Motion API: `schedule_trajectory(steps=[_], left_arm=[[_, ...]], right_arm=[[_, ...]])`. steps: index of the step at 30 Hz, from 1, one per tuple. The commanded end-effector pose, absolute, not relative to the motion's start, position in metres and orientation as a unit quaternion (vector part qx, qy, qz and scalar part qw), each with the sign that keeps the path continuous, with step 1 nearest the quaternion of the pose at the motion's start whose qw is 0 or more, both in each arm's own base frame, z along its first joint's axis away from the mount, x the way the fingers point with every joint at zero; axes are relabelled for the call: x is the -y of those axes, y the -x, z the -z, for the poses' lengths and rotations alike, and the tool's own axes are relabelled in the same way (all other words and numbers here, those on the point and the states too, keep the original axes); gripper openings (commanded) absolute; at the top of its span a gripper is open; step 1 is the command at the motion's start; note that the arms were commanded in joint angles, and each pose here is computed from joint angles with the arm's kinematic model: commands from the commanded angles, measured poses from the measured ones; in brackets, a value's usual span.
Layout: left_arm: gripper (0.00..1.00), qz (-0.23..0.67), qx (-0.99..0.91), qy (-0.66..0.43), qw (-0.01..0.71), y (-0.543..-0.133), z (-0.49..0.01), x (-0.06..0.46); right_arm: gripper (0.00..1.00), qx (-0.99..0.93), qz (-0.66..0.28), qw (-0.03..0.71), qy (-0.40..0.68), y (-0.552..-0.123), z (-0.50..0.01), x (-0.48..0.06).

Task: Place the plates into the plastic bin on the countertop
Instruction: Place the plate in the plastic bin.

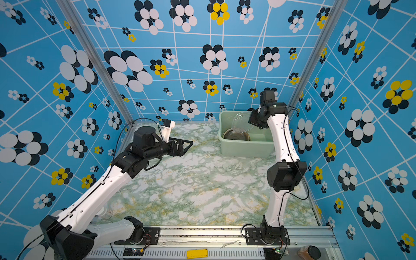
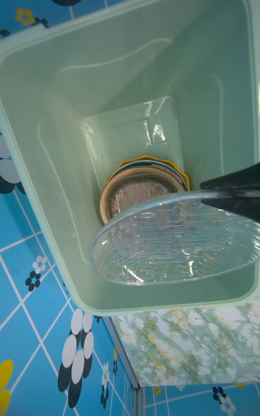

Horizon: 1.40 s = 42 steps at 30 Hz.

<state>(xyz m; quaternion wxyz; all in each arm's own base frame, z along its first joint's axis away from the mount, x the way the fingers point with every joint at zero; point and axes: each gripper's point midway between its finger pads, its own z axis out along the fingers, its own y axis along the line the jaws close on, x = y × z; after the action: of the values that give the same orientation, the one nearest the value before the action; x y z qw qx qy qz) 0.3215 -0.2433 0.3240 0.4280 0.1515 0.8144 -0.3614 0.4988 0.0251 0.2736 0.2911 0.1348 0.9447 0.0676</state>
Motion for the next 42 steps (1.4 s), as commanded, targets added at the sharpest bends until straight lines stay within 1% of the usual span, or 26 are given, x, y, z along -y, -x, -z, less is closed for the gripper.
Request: schedule_trajectory(steps=[1,8,15,19,40,42], left_arm=[[0.99,0.350,-0.802,-0.205,0.439,-0.329,-0.326,0.265],[0.99,0.355,-0.817,-0.202,0.407,-0.346,-0.299,0.285],[0.99,0.350,-0.828,-0.201,0.390,-0.356,-0.287,0.292],[0.99,0.348,-0.830,-0.204,0.386,-0.359,-0.284,0.296],[0.99,0.340,-0.839,-0.204,0.373,-0.368,-0.276,0.302],[0.99,0.339,-0.840,-0.203,0.373,-0.368,-0.275,0.302]], right_arm=[[0.00,-0.964,-0.014,0.248,-0.100,-0.498,-0.250,-0.009],[0.00,-0.975,0.010,0.212,-0.060,-0.521,-0.205,0.002],[0.00,-0.984,0.006,0.173,-0.030,-0.523,-0.171,0.002],[0.00,-0.987,-0.014,0.158,-0.022,-0.525,-0.155,-0.005],[0.00,-0.988,-0.072,0.127,-0.042,-0.535,-0.107,-0.025],[0.01,-0.988,-0.079,0.124,-0.044,-0.535,-0.103,-0.028]])
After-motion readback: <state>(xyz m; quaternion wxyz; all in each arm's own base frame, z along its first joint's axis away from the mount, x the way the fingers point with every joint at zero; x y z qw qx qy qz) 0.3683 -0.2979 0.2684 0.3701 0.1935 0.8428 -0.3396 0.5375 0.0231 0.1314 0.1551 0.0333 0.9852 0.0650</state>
